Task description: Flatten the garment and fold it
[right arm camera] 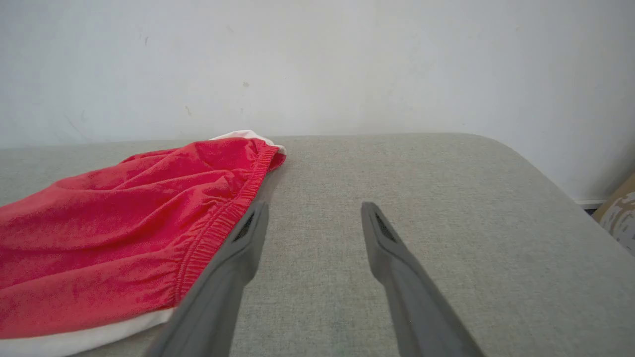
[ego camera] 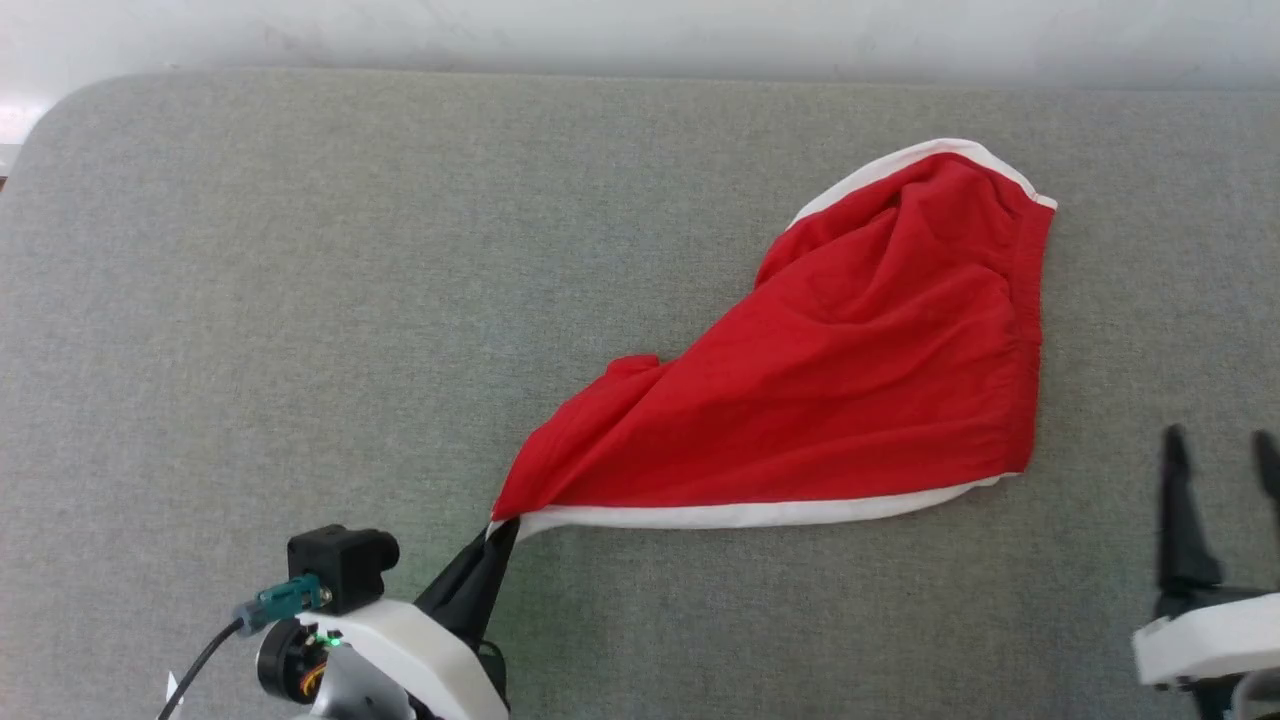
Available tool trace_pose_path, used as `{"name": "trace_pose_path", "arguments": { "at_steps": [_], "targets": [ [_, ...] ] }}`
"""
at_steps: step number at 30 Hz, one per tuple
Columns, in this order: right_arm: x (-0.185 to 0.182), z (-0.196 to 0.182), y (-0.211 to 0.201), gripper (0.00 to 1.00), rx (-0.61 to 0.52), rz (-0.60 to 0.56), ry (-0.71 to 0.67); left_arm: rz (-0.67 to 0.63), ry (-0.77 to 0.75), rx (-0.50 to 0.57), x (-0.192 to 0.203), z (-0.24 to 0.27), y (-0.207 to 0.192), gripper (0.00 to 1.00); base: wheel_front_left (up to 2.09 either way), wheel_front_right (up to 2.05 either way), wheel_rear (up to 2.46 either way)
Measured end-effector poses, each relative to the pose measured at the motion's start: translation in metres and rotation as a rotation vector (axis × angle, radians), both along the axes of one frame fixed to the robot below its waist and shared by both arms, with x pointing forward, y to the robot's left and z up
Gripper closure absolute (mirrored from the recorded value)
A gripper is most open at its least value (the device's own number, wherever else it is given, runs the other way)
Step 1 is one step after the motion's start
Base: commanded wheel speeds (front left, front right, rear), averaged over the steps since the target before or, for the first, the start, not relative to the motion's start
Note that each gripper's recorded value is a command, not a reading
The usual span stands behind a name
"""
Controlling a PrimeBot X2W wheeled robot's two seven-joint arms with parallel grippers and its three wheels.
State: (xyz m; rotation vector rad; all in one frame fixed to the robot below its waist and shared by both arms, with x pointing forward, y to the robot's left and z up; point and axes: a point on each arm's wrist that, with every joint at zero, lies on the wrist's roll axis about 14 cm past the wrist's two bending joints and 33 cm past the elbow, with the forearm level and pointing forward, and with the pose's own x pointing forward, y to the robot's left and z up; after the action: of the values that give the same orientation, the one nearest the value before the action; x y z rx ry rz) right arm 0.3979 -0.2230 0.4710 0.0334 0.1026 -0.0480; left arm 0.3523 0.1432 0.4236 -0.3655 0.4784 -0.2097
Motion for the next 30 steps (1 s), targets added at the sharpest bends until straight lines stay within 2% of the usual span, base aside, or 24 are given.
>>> {"name": "trace_pose_path", "arguments": {
  "at_steps": [6, 13, 28, 29, 30],
  "targets": [
    [-0.002, -0.022, 0.035, 0.0, -0.014, 0.109, 0.145, 0.004, -0.041, -0.03, 0.003, 0.011, -0.008, 1.0, 0.0, 0.0, 0.0],
    [-0.005, -0.053, 0.068, 0.0, -0.082, 0.225, 0.335, -0.012, -0.058, -0.034, 0.015, 0.014, -0.013, 1.0, 0.0, 0.0, 0.0],
    [0.009, -0.083, 0.086, 0.0, -0.176, 0.376, 0.44, -0.016, -0.055, -0.043, 0.018, 0.01, -0.014, 1.0, 0.0, 0.0, 0.0],
    [0.01, -0.085, 0.088, 0.46, -0.175, 0.385, 0.442, -0.015, -0.055, -0.042, 0.019, 0.01, -0.013, 1.0, 0.0, 0.0, 0.0],
    [0.011, -0.085, 0.091, 0.68, -0.173, 0.395, 0.442, -0.013, -0.054, -0.041, 0.019, 0.01, -0.013, 1.0, 0.0, 0.0, 0.0]
  ]
}}
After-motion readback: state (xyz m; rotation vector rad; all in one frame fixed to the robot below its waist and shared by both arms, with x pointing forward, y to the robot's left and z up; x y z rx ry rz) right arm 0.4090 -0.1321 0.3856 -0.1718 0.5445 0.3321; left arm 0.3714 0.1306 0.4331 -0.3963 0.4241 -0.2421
